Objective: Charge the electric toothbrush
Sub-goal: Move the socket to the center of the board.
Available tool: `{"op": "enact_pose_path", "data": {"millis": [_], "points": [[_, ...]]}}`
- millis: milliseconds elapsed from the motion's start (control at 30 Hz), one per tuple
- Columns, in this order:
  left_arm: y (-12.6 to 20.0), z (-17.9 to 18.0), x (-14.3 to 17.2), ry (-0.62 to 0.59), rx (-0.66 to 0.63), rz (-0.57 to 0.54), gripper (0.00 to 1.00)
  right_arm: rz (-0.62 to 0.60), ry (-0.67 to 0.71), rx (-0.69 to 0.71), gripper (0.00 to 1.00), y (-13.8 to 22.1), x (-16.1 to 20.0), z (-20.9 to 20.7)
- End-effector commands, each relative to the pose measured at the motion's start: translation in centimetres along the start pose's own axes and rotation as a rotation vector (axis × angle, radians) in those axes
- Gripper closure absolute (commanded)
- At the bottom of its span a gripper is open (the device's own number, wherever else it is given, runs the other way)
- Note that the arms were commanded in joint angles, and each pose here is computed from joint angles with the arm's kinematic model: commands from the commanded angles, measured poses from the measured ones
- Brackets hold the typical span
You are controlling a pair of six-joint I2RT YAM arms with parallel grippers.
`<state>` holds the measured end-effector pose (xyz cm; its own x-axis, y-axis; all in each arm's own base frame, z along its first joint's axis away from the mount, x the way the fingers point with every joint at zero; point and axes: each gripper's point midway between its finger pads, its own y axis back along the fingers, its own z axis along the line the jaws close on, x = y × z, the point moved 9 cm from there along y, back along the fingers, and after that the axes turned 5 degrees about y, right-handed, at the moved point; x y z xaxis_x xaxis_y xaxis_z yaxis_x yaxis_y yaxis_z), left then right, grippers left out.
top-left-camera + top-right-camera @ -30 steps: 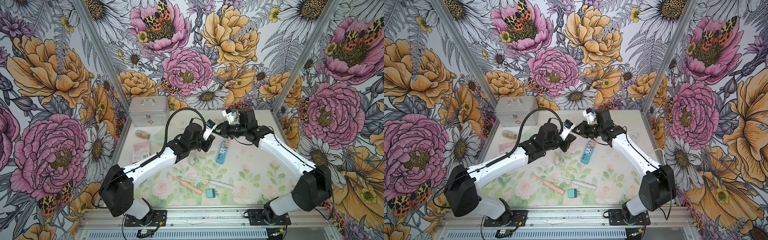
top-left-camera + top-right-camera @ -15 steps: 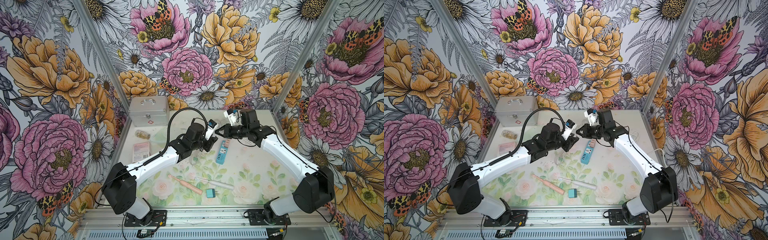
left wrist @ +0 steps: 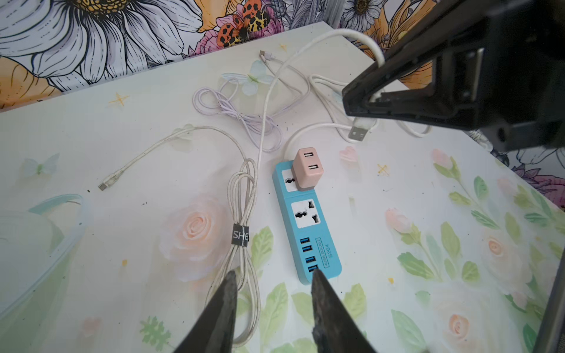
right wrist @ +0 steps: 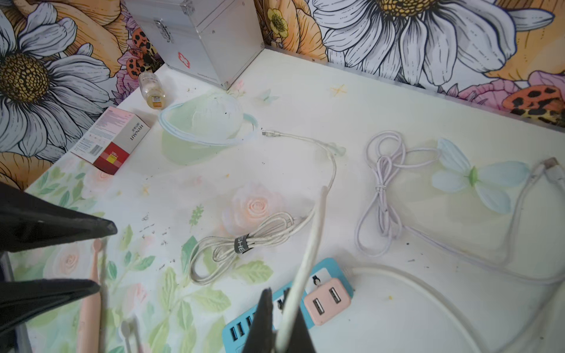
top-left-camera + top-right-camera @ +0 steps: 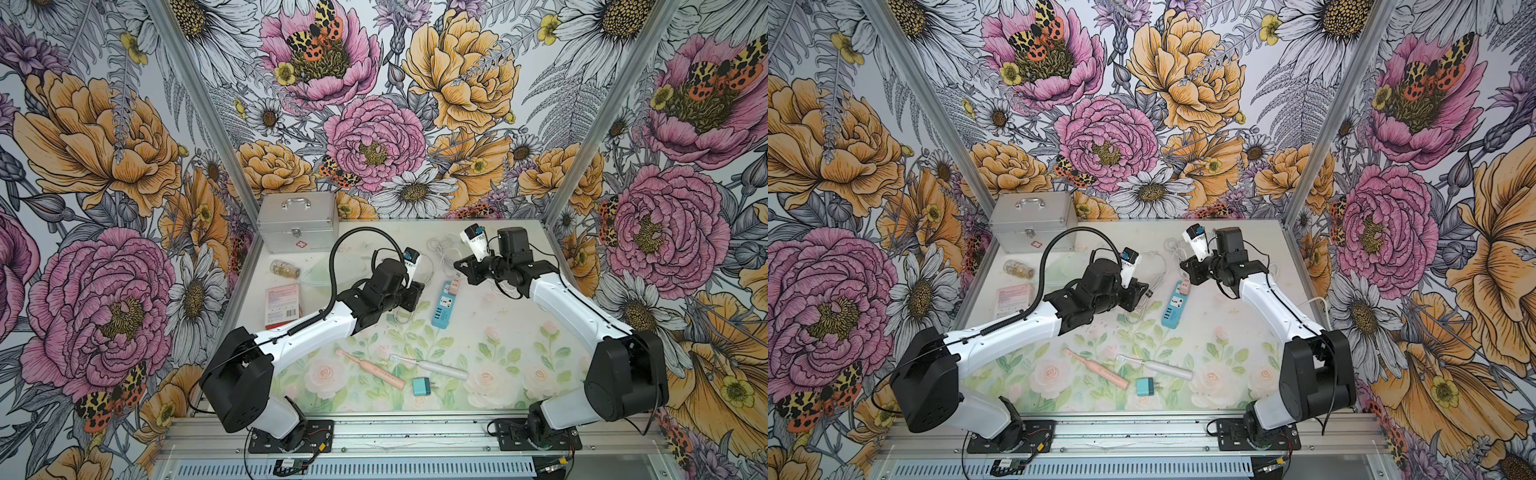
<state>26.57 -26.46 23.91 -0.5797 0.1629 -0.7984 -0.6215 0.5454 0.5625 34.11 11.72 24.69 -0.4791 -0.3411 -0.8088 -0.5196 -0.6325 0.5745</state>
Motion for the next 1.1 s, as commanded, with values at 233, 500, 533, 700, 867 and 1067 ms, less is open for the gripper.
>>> {"op": "enact_pose_path", "data": {"millis": [233, 500, 533, 700, 867, 1067], "points": [[-4.6, -4.2, 1.0, 0.014, -0.023, 0.065, 0.55, -0.043, 0.137, -0.039, 1.0, -1.8, 1.7, -2.4], [-11.7, -4.5, 3.8, 0.049, -0.105, 0.182, 0.43, -0.081, 0.08, -0.006, 1.0, -1.4, 1.7, -3.8], [-12.3, -4.5, 4.1, 0.045, -0.115, 0.191, 0.42, -0.083, 0.077, -0.01, 1.0, -1.4, 1.8, -3.9], [-14.2, -4.5, 5.2, 0.043, -0.107, 0.241, 0.36, -0.092, 0.066, -0.002, 1.0, -1.6, 1.9, -4.1], [-15.2, -4.3, 6.0, 0.032, -0.13, 0.263, 0.33, -0.104, 0.057, 0.001, 1.0, -1.6, 1.8, -4.2], [-16.2, -4.0, 7.0, 0.036, -0.168, 0.308, 0.32, -0.123, 0.045, -0.009, 1.0, -1.5, 1.8, -4.1]]}}
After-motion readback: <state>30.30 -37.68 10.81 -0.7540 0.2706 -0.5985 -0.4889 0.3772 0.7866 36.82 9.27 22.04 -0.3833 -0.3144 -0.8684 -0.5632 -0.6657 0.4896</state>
